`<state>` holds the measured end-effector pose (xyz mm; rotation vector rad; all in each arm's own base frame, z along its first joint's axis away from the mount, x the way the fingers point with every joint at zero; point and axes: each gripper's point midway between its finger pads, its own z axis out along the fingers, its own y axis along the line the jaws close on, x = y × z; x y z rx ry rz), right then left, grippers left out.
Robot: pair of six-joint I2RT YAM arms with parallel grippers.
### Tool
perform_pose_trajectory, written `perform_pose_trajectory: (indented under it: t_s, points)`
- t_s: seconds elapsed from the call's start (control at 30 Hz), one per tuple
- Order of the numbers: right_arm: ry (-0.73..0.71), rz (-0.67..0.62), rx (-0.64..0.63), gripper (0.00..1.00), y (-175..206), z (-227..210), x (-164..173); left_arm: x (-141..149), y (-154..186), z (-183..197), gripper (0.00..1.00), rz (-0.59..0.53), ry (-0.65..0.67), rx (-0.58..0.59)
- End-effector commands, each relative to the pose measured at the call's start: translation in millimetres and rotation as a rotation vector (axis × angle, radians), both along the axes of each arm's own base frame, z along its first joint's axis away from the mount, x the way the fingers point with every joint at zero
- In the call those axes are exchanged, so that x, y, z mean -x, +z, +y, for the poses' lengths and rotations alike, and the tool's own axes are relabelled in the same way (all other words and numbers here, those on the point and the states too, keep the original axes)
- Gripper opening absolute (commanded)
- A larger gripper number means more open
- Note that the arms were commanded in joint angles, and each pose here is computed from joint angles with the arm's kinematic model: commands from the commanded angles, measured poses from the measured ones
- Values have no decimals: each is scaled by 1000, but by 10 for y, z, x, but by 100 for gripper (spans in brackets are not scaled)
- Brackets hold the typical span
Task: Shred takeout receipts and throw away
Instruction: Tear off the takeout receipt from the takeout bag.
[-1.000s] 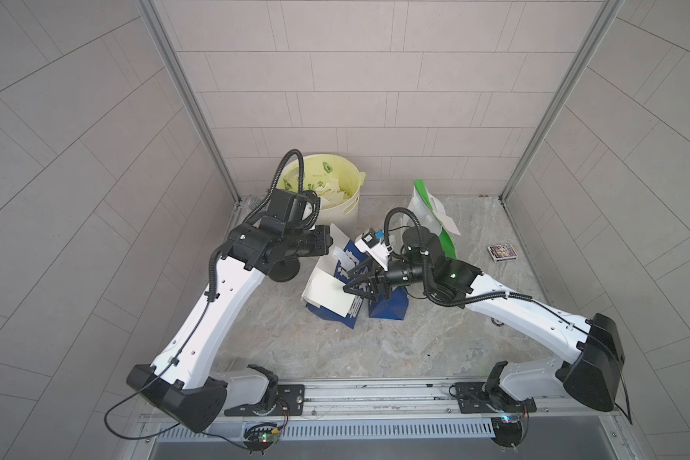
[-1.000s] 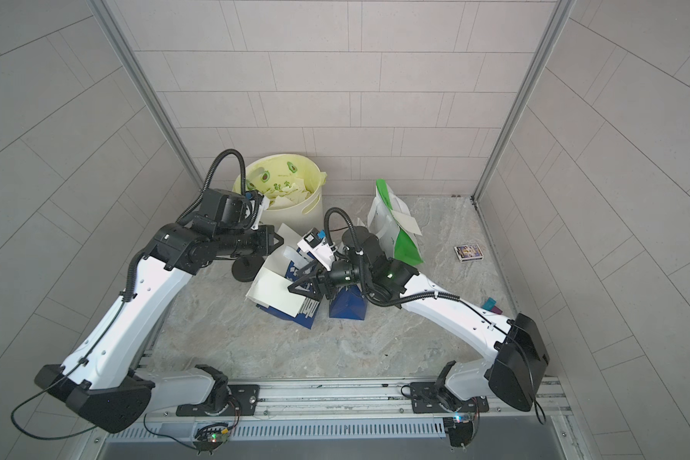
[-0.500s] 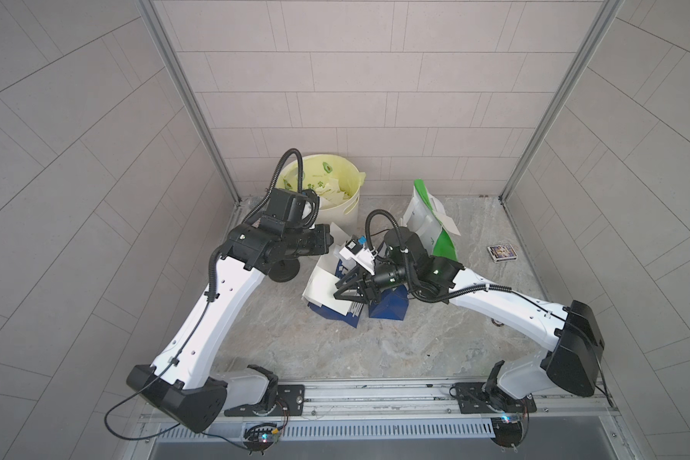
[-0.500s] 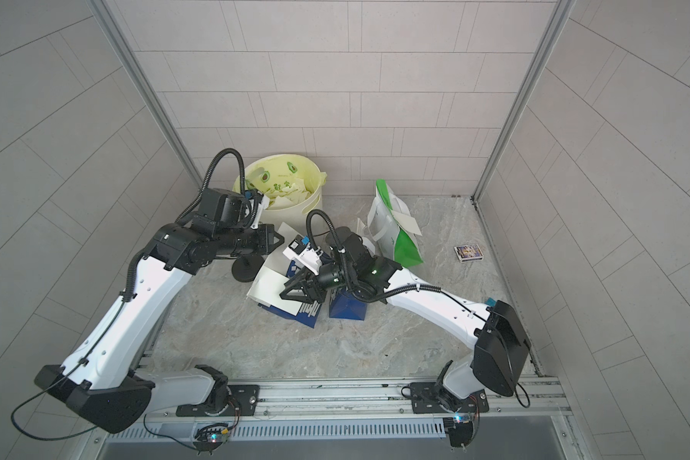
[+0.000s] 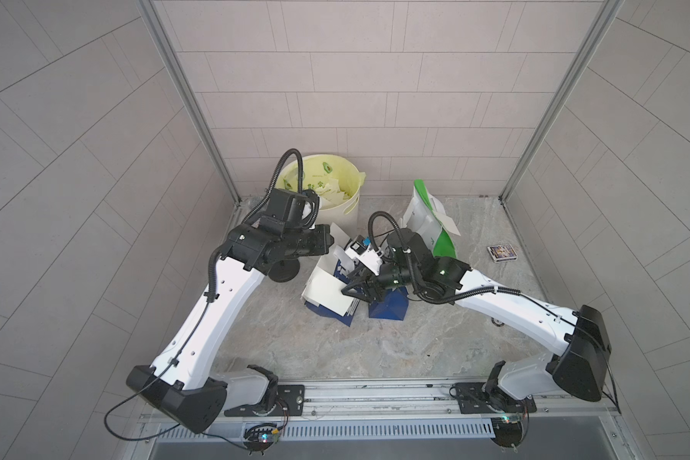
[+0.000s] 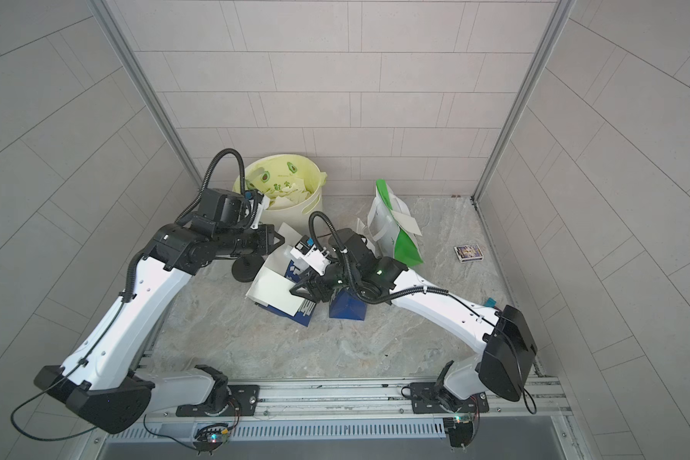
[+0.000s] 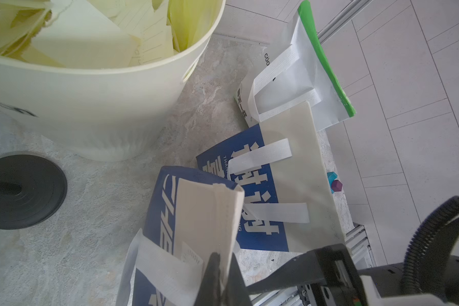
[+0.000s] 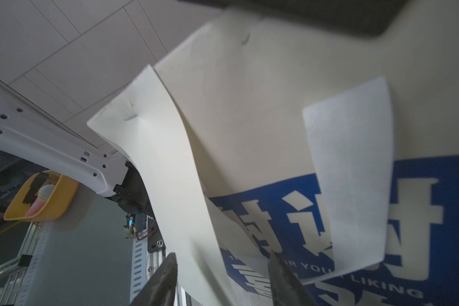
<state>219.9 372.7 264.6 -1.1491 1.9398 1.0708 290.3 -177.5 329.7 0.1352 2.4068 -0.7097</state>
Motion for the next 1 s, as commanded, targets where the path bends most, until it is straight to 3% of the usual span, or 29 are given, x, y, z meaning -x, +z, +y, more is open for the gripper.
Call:
perform_pose_trajectory:
  t_s: [0.0,0.37,0.57,0.83,0.97]
  points:
    - [120,3,27,55,41,-67,249,16,181,-1,0,-69,-8,32]
    - [141,110,-195,38,397,130,313,-13,137,52,0,-76,31,23]
    - [152,151,-245,29,444,278,251,-29,163,85,0,-88,56,21]
    - [170,174,-226,28,375,344,246,-60,211,122,0,-112,94,38]
    - [169,191,-211,34,285,363,241,-77,195,112,0,-112,96,41]
